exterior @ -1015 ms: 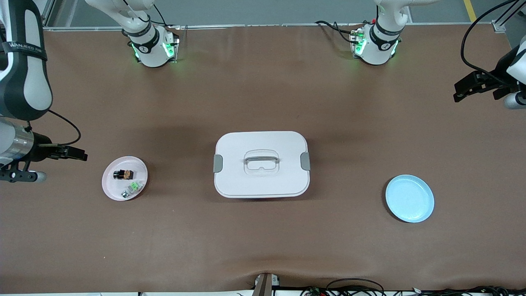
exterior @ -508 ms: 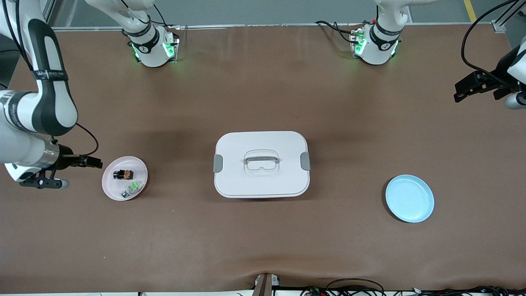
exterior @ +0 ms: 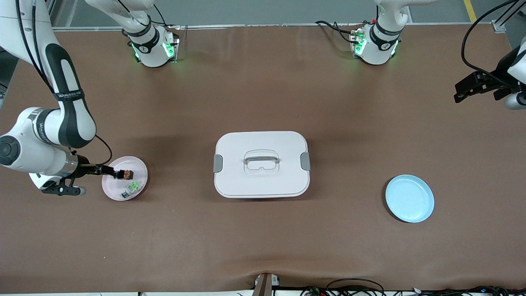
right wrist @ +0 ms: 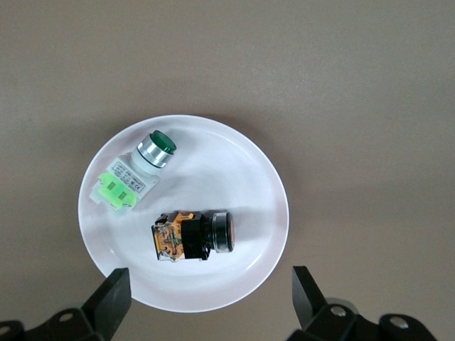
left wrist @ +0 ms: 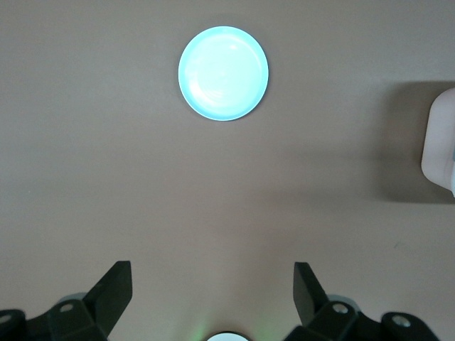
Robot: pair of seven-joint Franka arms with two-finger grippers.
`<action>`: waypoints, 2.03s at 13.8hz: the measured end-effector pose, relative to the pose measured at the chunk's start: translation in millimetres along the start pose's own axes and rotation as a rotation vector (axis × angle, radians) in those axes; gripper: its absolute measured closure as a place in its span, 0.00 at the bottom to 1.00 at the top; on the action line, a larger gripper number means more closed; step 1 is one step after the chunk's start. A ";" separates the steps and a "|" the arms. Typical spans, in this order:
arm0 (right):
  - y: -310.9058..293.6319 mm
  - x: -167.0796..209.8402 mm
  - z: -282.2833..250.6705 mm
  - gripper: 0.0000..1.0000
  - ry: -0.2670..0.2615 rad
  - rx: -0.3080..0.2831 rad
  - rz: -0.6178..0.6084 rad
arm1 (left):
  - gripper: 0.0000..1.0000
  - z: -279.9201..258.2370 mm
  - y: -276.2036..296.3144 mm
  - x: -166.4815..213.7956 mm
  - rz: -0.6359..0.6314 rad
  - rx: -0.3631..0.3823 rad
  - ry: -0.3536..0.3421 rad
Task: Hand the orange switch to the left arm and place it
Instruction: 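Move the right gripper over the pink plate toward the black switch, then lower the right gripper and grasp the black-and-orange switch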
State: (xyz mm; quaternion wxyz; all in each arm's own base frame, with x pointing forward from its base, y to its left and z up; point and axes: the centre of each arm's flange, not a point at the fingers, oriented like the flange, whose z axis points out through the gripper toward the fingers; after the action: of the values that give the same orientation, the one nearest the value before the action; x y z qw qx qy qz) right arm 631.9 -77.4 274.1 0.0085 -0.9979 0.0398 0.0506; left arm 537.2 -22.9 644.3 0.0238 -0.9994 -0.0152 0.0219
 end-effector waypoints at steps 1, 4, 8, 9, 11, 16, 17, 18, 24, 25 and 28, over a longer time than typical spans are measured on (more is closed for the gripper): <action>-0.6 0.7 5.0 0.00 0.002 0.001 0.000 | 0.00 0.0 0.0 0.0 0.000 0.000 0.000; -2.2 -3.8 30.3 0.00 0.046 0.012 0.013 | 0.00 0.2 0.1 0.1 0.000 0.000 0.000; -14.1 -14.7 56.9 0.00 0.033 0.040 0.026 | 0.00 0.3 0.4 0.1 0.001 0.000 0.000; -17.4 -15.2 60.2 0.00 0.027 0.042 0.023 | 0.00 0.5 0.4 0.1 0.001 0.000 -0.001; -21.5 -15.6 65.5 0.00 0.021 0.042 0.018 | 0.00 1.0 0.4 0.1 0.001 0.000 -0.002; -21.1 -15.1 77.3 0.00 0.023 0.039 0.018 | 0.00 1.5 0.4 0.1 0.001 0.000 -0.003; -21.0 -15.0 79.4 0.00 0.024 0.038 0.018 | 0.00 2.3 0.5 0.1 0.001 0.000 -0.005; -20.9 -15.2 81.2 0.00 0.024 0.038 0.018 | 0.00 3.1 0.5 0.1 0.001 0.001 -0.006; -18.9 -13.7 91.6 0.00 0.044 0.032 -0.028 | 0.00 8.4 1.0 0.2 0.002 0.002 -0.018; -18.4 -13.8 93.1 0.00 0.048 0.031 -0.031 | 0.00 8.9 1.0 0.2 0.002 0.002 -0.019; -17.8 -16.8 98.1 0.00 0.061 0.028 -0.036 | 0.00 9.5 1.0 0.4 0.002 0.002 -0.019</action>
State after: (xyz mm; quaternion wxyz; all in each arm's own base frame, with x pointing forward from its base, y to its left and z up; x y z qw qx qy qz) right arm 606.8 -56.3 178.4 0.0221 -0.9993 0.0226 0.0191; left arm 537.3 -23.5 634.7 0.0245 -0.9991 -0.0145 0.0312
